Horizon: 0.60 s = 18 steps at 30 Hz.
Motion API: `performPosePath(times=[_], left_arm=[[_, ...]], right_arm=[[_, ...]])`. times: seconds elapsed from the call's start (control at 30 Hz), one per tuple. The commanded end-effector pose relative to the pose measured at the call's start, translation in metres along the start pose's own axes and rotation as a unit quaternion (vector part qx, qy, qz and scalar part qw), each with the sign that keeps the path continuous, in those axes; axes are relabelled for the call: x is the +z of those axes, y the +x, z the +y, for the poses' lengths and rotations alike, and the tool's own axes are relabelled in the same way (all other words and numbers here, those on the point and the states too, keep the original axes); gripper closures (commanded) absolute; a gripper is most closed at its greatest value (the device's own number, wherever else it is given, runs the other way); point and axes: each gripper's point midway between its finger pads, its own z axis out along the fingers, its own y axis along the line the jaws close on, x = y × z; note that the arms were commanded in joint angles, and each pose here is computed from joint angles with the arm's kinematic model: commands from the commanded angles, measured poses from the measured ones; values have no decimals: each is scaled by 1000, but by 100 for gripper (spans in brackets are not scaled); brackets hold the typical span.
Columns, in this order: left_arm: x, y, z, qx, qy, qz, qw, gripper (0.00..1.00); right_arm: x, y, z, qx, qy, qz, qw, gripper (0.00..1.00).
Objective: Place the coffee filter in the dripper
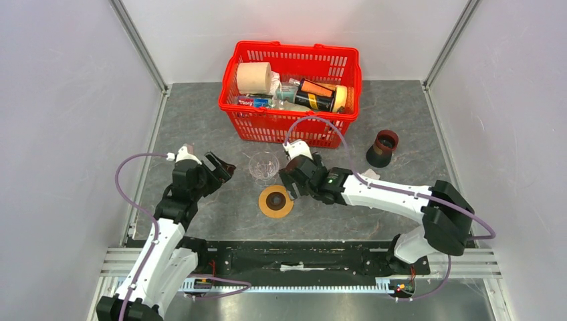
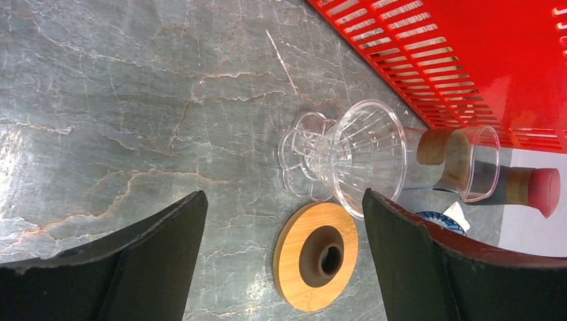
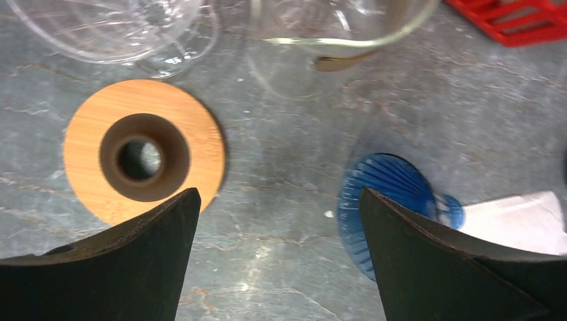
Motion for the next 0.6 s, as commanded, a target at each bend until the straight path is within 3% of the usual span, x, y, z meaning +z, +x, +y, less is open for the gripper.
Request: performPosePath(times=[0.0,0.57], left_arm=[[-3,-3,0,-15,-2,-11,1000,7],[-1,0,3,-16,-7,-8,1000,6]], right_arm=[[1,-26,45,13,-66,-29,997,4],[33,0,84,6,-13,-7,1000,12]])
